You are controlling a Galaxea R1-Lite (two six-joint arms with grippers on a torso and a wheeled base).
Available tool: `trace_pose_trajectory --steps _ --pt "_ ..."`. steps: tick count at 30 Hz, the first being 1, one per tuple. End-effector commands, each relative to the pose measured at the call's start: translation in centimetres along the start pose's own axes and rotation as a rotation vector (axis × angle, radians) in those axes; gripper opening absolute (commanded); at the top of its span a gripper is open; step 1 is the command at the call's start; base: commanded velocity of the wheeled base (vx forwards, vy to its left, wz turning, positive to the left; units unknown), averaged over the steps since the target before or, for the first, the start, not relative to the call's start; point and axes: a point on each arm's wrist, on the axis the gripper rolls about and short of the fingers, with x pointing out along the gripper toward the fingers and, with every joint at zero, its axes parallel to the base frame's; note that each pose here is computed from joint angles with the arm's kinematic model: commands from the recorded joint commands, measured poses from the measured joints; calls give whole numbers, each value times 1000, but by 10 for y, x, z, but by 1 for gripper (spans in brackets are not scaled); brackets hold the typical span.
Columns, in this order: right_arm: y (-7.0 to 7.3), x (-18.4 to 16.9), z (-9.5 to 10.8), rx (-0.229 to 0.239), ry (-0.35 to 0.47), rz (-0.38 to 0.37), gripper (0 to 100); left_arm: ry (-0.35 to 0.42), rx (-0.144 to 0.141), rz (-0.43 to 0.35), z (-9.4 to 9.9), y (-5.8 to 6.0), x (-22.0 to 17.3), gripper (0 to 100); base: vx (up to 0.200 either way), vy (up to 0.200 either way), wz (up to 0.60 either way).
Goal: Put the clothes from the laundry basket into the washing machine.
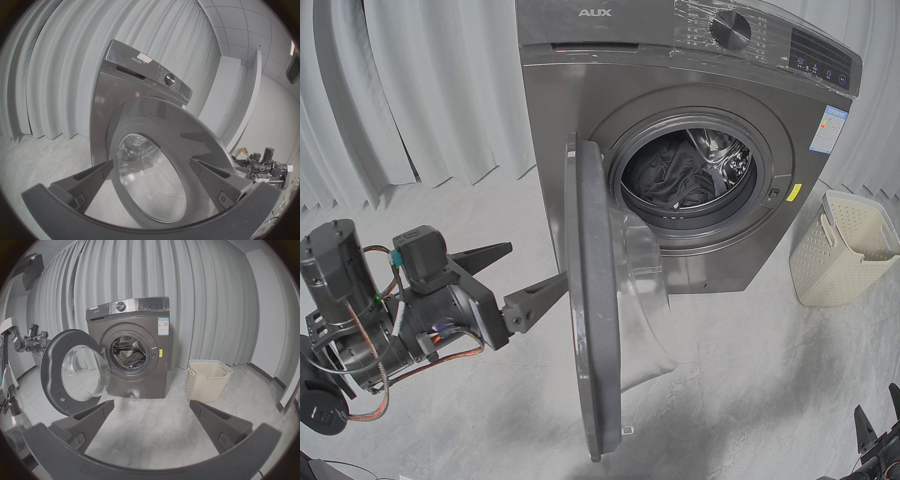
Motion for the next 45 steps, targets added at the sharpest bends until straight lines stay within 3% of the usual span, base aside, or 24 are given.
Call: trace_pose_trajectory --steps 1,7,21,31,38,45 --pt "0 0 -5 0 4 1 100 37 -5 -6 -14 -2 29 100 0 0 0" --pt "0 0 -5 0 4 1 100 13 -3 2 -12 -9 59 100 0 0 0" --pt "0 0 -5 0 4 -1 100 -11 1 18 -16 -7 108 100 0 0 0" --pt "0 0 -5 0 4 1 100 -68 1 25 -8 -11 137 100 0 0 0" --pt "0 0 -5 0 4 1 100 -111 -5 54 -1 -5 158 100 0 0 0" --pt "0 0 -5 0 4 -1 100 -167 -40 110 4 0 182 100 0 0 0"
